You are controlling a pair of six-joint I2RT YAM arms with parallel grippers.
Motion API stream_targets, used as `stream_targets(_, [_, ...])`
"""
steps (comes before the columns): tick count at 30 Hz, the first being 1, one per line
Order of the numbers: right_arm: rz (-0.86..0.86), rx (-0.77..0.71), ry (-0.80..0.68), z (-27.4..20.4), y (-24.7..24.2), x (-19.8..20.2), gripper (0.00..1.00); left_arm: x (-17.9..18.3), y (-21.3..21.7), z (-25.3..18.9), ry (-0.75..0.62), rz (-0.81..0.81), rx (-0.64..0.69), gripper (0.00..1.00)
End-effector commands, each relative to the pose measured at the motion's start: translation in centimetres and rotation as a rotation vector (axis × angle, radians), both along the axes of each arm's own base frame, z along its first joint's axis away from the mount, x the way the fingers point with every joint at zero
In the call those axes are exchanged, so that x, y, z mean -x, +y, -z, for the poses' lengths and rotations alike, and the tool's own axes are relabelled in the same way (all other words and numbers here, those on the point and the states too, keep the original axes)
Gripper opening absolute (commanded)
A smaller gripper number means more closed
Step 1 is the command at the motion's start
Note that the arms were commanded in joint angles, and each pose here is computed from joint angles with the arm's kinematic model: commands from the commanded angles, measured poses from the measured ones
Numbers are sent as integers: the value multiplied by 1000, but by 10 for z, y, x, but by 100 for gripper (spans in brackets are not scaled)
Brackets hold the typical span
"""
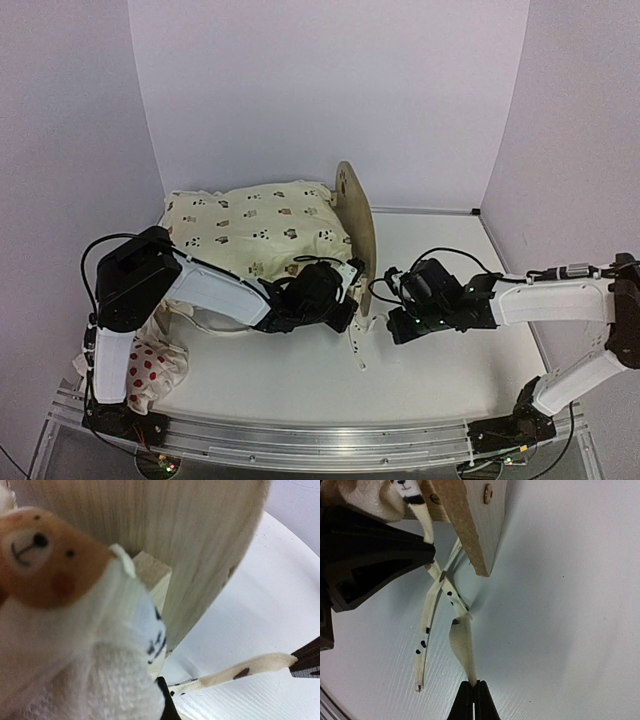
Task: Set up the pet bed
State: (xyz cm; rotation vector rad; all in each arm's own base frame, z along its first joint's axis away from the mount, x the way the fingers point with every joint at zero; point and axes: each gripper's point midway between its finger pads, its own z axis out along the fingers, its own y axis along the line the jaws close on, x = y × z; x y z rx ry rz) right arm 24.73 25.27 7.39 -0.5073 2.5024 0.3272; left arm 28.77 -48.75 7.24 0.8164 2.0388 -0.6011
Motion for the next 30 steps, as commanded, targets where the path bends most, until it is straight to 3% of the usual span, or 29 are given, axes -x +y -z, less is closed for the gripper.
stream_targets(1, [15, -104, -48, -23, 27, -25, 0, 7, 0, -50, -12, 22, 118, 0])
stream_targets(16, [-33, -163, -63, -20, 62, -57, 0, 22, 7, -53, 31, 56, 142, 0])
stream_targets(30, [-251, -267, -59, -19, 99, -46, 0, 25, 5, -60, 36, 72, 157, 0])
